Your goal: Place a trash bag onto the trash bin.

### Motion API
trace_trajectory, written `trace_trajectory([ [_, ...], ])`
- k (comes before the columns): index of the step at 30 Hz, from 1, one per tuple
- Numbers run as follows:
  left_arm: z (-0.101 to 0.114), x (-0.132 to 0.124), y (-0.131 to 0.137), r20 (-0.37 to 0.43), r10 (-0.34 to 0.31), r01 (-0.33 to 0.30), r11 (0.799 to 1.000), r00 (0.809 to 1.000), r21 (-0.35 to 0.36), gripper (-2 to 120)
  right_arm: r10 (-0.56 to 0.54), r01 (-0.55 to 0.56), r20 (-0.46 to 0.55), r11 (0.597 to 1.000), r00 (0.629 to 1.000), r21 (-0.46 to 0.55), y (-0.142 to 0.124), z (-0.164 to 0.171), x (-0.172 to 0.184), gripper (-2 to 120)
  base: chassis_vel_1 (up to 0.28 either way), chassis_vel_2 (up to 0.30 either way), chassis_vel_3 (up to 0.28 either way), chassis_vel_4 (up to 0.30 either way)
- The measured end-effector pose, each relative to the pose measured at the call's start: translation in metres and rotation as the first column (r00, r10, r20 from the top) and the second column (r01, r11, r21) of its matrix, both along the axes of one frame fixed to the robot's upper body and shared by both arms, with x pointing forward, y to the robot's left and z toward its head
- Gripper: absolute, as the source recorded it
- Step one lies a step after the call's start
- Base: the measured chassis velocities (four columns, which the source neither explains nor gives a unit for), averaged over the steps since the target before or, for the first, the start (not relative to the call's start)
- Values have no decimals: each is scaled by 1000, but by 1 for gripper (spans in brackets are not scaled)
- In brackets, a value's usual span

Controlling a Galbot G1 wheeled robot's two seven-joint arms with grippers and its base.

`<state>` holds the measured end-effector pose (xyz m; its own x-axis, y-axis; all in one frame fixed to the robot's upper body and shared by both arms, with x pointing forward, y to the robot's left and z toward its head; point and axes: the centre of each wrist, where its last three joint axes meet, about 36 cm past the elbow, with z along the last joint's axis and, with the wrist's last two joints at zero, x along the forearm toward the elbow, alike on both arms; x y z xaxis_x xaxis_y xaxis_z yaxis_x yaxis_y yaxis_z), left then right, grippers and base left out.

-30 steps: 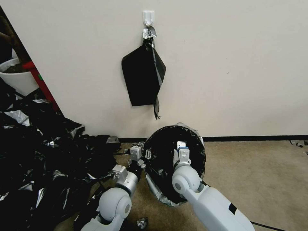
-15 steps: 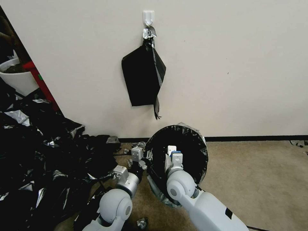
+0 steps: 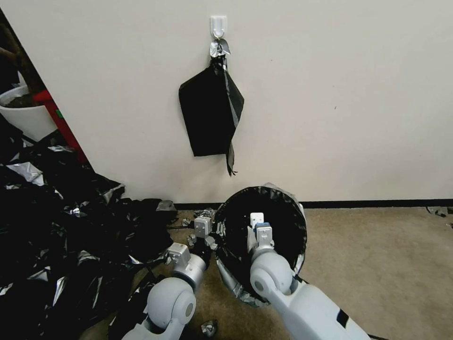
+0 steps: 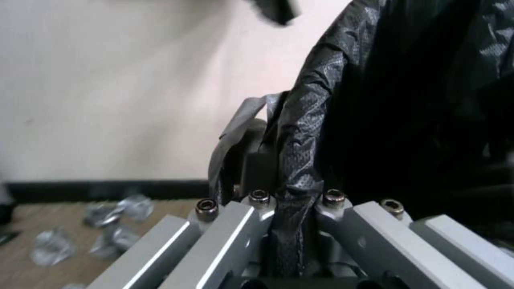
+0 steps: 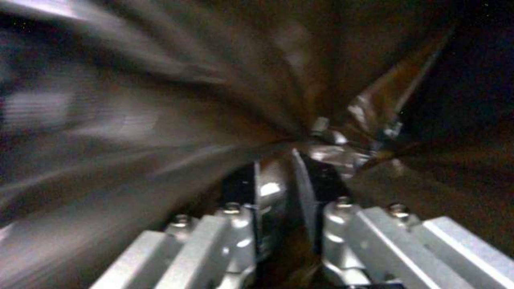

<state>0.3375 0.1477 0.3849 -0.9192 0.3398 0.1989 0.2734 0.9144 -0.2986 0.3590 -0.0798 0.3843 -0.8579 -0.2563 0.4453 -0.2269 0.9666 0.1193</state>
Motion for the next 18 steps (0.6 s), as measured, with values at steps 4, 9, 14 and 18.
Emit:
trace_trajectory([
  [4,-1,10,2,-81,59,-59,998,995,-1,3,85,-89,72,995,994,52,-5,12,-28,37,0,0,0,0],
  [9,0,21,6,-228,128,-138,990,965,-29,3,144,-175,362,983,921,56,-24,21,-34,55,0,0,0,0],
  [14,6,30,10,-421,177,-209,977,890,-31,3,132,-181,629,983,766,14,-39,26,-20,72,0,0,0,0],
  [18,13,30,15,-526,180,-214,977,831,-3,3,46,-103,689,994,723,41,-44,34,-14,87,0,0,0,0],
])
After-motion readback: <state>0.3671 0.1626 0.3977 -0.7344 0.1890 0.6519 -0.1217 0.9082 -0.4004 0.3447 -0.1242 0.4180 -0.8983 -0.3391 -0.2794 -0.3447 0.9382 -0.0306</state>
